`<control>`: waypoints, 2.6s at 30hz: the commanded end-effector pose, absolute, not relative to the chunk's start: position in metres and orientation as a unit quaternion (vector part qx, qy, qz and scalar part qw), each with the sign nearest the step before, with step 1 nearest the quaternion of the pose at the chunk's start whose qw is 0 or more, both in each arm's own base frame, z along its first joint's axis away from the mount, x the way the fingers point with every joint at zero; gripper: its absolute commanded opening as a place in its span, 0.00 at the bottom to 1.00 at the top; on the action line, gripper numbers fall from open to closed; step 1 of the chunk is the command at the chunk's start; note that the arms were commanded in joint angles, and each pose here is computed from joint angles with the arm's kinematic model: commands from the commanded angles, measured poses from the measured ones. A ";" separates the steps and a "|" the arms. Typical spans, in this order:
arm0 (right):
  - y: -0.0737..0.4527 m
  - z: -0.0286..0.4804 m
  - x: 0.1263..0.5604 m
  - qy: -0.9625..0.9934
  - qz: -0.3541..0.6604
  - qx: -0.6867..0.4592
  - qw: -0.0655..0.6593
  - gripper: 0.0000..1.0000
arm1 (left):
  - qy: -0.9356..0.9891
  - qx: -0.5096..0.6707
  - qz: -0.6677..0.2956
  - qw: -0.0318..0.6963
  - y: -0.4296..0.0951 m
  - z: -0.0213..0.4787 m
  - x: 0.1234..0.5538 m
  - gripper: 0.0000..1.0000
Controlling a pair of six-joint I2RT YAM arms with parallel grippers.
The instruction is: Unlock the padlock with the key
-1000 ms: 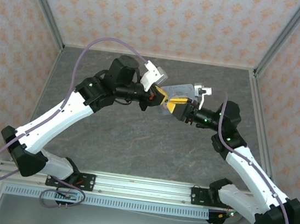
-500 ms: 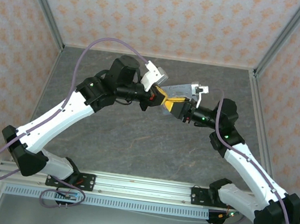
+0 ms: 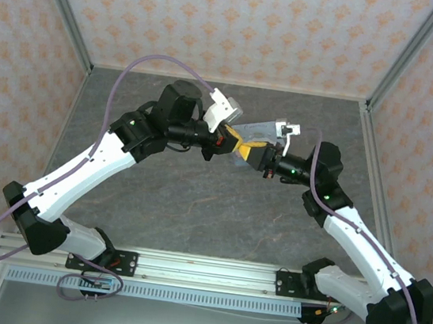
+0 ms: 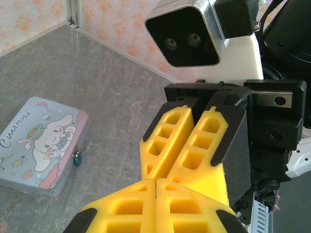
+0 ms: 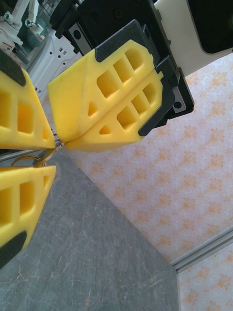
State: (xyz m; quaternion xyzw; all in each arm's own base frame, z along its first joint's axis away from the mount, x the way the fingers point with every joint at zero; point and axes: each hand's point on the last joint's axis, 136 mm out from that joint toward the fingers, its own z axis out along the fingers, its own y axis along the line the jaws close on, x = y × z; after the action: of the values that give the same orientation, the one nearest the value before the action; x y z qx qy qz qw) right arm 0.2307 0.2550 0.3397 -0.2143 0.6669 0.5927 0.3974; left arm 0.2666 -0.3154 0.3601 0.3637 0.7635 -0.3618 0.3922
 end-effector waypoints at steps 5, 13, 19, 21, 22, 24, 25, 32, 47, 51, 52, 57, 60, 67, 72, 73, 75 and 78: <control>0.257 0.359 0.223 0.642 0.599 -0.242 0.413 0.00 | 0.752 0.372 -0.364 0.404 -0.319 0.369 0.269 0.00; 0.252 0.351 0.229 0.663 0.576 -0.221 0.425 0.00 | 0.763 0.348 -0.341 0.425 -0.310 0.370 0.280 0.31; 0.239 0.342 0.235 0.690 0.539 -0.191 0.444 0.00 | 0.793 0.230 -0.301 0.477 -0.274 0.372 0.317 0.55; 0.236 0.339 0.235 0.696 0.530 -0.184 0.448 0.00 | 0.801 0.177 -0.305 0.483 -0.260 0.368 0.330 0.63; 0.234 0.339 0.235 0.699 0.524 -0.180 0.452 0.00 | 0.807 0.148 -0.304 0.485 -0.251 0.363 0.337 0.68; 0.230 0.338 0.236 0.702 0.517 -0.172 0.459 0.00 | 0.819 0.106 -0.290 0.484 -0.239 0.348 0.348 0.73; 0.227 0.340 0.235 0.701 0.514 -0.170 0.464 0.00 | 0.828 0.087 -0.279 0.478 -0.233 0.337 0.353 0.75; 0.215 0.353 0.231 0.693 0.500 -0.153 0.496 0.00 | 0.873 0.023 -0.278 0.401 -0.246 0.260 0.380 0.77; 0.206 0.348 0.225 0.700 0.491 -0.138 0.501 0.00 | 0.925 -0.063 -0.294 0.232 -0.313 0.122 0.421 0.79; 0.206 0.347 0.225 0.700 0.492 -0.137 0.499 0.00 | 0.925 -0.078 -0.294 0.227 -0.318 0.107 0.429 0.79; 0.206 0.347 0.225 0.700 0.492 -0.137 0.499 0.00 | 0.927 -0.079 -0.290 0.225 -0.318 0.103 0.430 0.79; 0.206 0.347 0.225 0.700 0.492 -0.135 0.499 0.00 | 0.936 -0.083 -0.271 0.210 -0.314 0.085 0.427 0.79; 0.205 0.346 0.226 0.701 0.490 -0.134 0.500 0.00 | 0.943 -0.083 -0.255 0.197 -0.309 0.071 0.422 0.79; 0.204 0.345 0.226 0.705 0.486 -0.134 0.499 0.00 | 0.958 -0.089 -0.206 0.180 -0.281 0.046 0.402 0.78; 0.204 0.343 0.227 0.706 0.485 -0.133 0.499 0.00 | 0.964 -0.097 -0.175 0.175 -0.254 0.037 0.388 0.78; 0.205 0.343 0.227 0.706 0.485 -0.132 0.499 0.00 | 0.965 -0.100 -0.170 0.175 -0.248 0.037 0.385 0.78; 0.204 0.343 0.227 0.707 0.484 -0.132 0.499 0.00 | 0.967 -0.106 -0.159 0.171 -0.236 0.032 0.380 0.78; 0.204 0.341 0.228 0.708 0.483 -0.131 0.498 0.00 | 0.965 -0.114 -0.150 0.183 -0.218 0.042 0.377 0.79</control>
State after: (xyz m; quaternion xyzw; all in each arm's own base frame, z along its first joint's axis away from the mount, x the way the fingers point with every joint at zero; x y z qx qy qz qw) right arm 0.2287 0.2059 0.3415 -0.1302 0.7108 0.4878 0.4897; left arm 0.4002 -0.2655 0.0746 -0.0997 0.9403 -0.2423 0.2172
